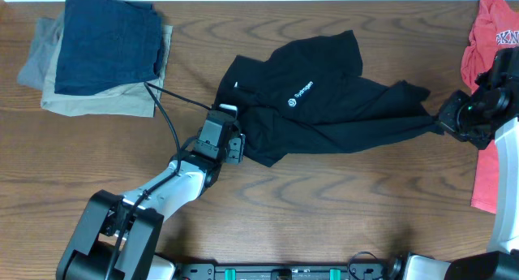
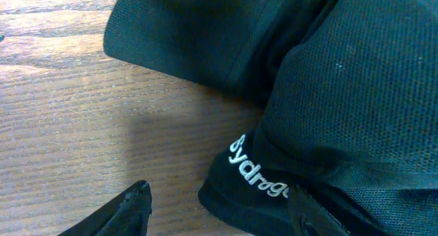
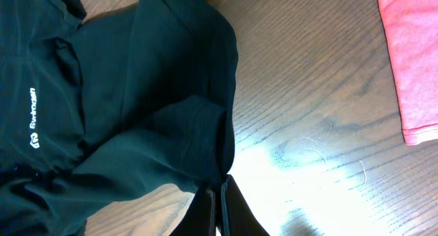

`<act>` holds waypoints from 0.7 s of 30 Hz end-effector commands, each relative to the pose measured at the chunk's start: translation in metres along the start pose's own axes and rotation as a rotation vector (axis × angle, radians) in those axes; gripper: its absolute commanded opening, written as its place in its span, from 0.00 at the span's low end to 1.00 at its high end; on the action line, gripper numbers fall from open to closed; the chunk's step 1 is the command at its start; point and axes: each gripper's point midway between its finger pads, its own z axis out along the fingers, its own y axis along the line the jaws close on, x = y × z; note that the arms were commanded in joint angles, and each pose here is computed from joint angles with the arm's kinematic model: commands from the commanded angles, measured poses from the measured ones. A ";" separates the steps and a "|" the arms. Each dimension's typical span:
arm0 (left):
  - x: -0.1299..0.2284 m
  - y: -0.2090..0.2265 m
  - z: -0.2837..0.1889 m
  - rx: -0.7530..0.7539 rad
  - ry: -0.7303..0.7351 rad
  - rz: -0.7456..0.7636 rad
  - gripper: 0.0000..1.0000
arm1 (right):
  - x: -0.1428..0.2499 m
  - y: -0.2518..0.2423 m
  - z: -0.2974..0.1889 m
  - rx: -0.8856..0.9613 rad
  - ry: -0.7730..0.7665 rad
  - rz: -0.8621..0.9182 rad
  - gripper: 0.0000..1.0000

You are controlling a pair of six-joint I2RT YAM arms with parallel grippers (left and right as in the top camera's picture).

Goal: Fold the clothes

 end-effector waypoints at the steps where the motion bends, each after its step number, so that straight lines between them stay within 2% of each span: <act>1: -0.006 0.004 0.003 -0.021 -0.008 0.002 0.66 | -0.003 0.002 -0.005 -0.011 -0.016 -0.018 0.01; 13: 0.001 -0.003 0.018 0.014 0.008 0.003 0.65 | -0.003 0.002 -0.005 -0.010 -0.014 -0.017 0.01; 17: 0.000 -0.003 0.018 0.015 0.006 0.002 0.49 | -0.003 0.002 -0.005 -0.010 -0.015 -0.017 0.01; 21: 0.001 -0.003 0.018 0.014 0.008 0.002 0.26 | -0.003 0.002 -0.005 -0.010 -0.015 -0.017 0.01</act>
